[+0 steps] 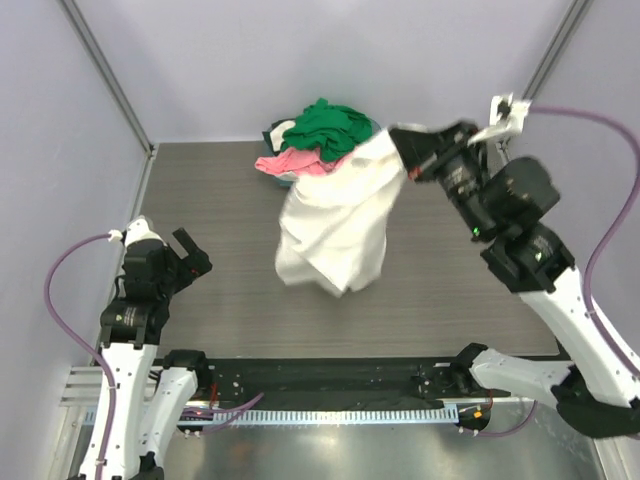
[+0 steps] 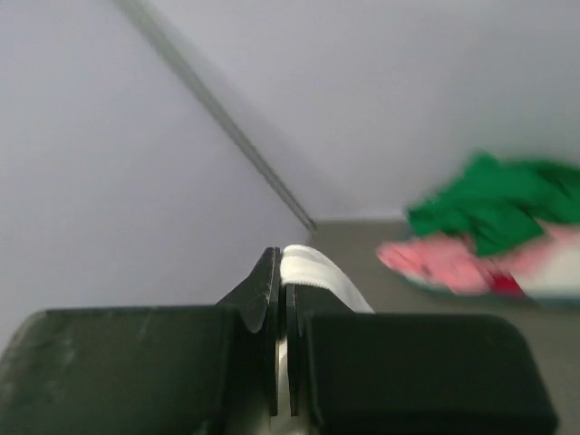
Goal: Fold and stack the t-shirts
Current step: Move the tshirt to the center of the board, then flatten the tshirt out
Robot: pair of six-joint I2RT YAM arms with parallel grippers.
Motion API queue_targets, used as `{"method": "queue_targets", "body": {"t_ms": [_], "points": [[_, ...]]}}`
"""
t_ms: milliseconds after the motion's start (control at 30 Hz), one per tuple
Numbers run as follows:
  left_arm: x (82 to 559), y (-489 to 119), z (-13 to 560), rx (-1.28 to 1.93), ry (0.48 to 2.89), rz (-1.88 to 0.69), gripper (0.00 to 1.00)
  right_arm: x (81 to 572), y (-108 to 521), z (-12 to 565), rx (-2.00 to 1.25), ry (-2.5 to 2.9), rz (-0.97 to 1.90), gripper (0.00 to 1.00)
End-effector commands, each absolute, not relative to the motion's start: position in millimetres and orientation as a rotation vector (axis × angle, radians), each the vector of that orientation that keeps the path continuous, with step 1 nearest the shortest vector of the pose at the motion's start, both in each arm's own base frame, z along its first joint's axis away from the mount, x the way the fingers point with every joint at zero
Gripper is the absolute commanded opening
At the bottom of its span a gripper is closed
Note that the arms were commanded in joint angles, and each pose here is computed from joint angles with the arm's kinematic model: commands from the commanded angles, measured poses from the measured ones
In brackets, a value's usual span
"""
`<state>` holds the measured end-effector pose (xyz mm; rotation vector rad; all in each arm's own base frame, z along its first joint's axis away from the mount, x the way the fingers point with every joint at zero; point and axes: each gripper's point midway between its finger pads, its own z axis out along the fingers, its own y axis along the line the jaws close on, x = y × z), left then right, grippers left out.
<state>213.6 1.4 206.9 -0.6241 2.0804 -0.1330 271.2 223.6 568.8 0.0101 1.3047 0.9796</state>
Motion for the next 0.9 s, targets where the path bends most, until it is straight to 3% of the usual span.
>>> {"method": "queue_targets", "body": {"t_ms": [0, 100, 200, 333, 367, 400, 467, 500, 700, 867], "points": [[217, 2, 210, -0.641, 2.076, -0.133, 1.00, 300, 153, 406, 0.375, 1.658, 0.553, 0.01], [219, 3, 207, -0.643, 2.090, -0.124, 1.00, 272, 83, 313, 0.688, 1.732, 0.311, 0.01], [221, 0, 206, -0.623, 2.102, -0.133, 1.00, 239, 44, 283, 0.808, 1.654, 0.305, 0.02], [228, -4, 202, -0.572, 2.128, -0.132, 1.00, 214, 15, 257, 0.885, 1.640, 0.241, 0.13], [229, -5, 200, -0.568, 2.135, -0.136, 1.00, 212, 11, 253, 0.904, 1.637, 0.223, 0.41], [229, -9, 200, -0.559, 2.141, -0.158, 1.00, 211, 10, 249, 0.890, 1.655, 0.200, 0.60], [229, -10, 201, -0.555, 2.137, -0.168, 1.00, 215, 19, 246, 0.844, 1.714, 0.187, 0.91], [229, -9, 202, -0.558, 2.132, -0.161, 1.00, 218, 26, 243, 0.796, 1.763, 0.168, 0.96], [228, -5, 202, -0.569, 2.121, -0.140, 1.00, 229, 114, 183, 0.545, 2.233, 0.242, 0.99], [227, -3, 204, -0.574, 2.106, -0.130, 1.00, 177, 215, 177, 0.251, 2.345, 0.355, 1.00]]}}
